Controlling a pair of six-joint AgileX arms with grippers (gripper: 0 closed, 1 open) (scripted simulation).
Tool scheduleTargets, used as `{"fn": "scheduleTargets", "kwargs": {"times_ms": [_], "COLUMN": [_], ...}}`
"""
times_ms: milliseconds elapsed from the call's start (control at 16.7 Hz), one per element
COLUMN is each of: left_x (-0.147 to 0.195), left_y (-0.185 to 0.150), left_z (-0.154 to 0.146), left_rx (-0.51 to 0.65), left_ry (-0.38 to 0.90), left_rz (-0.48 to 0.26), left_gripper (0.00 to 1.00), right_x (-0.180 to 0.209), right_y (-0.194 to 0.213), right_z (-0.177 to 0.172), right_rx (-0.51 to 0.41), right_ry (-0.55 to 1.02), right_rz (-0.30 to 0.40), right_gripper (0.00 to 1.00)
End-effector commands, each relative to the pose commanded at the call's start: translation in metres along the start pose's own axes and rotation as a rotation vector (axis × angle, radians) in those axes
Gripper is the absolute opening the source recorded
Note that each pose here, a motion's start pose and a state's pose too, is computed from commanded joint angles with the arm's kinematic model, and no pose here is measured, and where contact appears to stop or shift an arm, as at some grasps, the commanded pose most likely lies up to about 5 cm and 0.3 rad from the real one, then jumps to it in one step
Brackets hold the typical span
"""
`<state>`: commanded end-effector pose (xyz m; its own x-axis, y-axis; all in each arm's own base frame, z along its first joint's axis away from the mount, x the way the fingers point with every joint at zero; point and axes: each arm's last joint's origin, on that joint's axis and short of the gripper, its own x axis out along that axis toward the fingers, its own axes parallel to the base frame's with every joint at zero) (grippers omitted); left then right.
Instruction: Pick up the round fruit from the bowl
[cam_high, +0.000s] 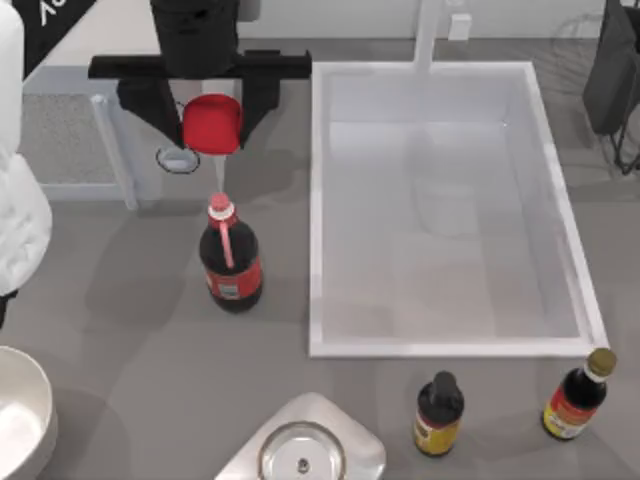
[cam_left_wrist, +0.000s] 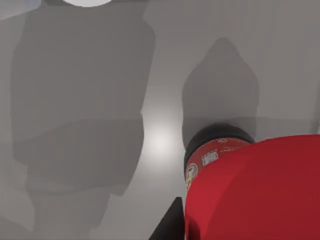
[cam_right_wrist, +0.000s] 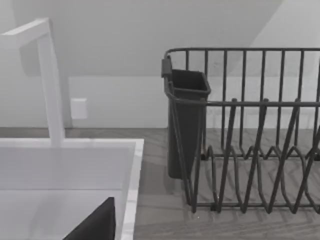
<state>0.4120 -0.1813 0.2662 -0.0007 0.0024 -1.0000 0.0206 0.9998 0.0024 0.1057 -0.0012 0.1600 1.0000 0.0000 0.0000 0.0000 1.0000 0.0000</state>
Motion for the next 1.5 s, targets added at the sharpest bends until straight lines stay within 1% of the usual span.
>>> {"fn": "scheduleTargets", "kwargs": {"times_ms": [180, 360, 660, 780, 960, 1200, 1500], "left_x": [0.013, 0.036, 0.089, 0.103, 0.107, 0.107, 0.107], "left_y": [-0.008, -0.014, -0.007, -0.002, -0.001, -0.001, -0.001], "left_z": [0.002, 0.006, 0.01, 0.006, -0.001, -0.001, -0.001], "left_rx": [0.01, 0.013, -0.003, -0.006, -0.001, -0.001, -0.001], "left_ry": [-0.024, -0.052, -0.038, -0.017, -0.001, -0.001, -0.001], "left_rz": [0.003, 0.001, 0.008, 0.006, -0.002, -0.002, -0.002], "left_gripper": [0.0, 0.0, 0.0, 0.0, 0.0, 0.0, 0.38], "right_x": [0.0, 0.0, 0.0, 0.0, 0.0, 0.0, 0.0], "right_y": [0.0, 0.0, 0.0, 0.0, 0.0, 0.0, 0.0], "right_z": [0.0, 0.0, 0.0, 0.0, 0.0, 0.0, 0.0], "right_rx": [0.0, 0.0, 0.0, 0.0, 0.0, 0.0, 0.0], "right_ry": [0.0, 0.0, 0.0, 0.0, 0.0, 0.0, 0.0], "right_rz": [0.0, 0.0, 0.0, 0.0, 0.0, 0.0, 0.0], "right_gripper": [1.0, 1.0, 1.0, 1.0, 1.0, 1.0, 1.0]}}
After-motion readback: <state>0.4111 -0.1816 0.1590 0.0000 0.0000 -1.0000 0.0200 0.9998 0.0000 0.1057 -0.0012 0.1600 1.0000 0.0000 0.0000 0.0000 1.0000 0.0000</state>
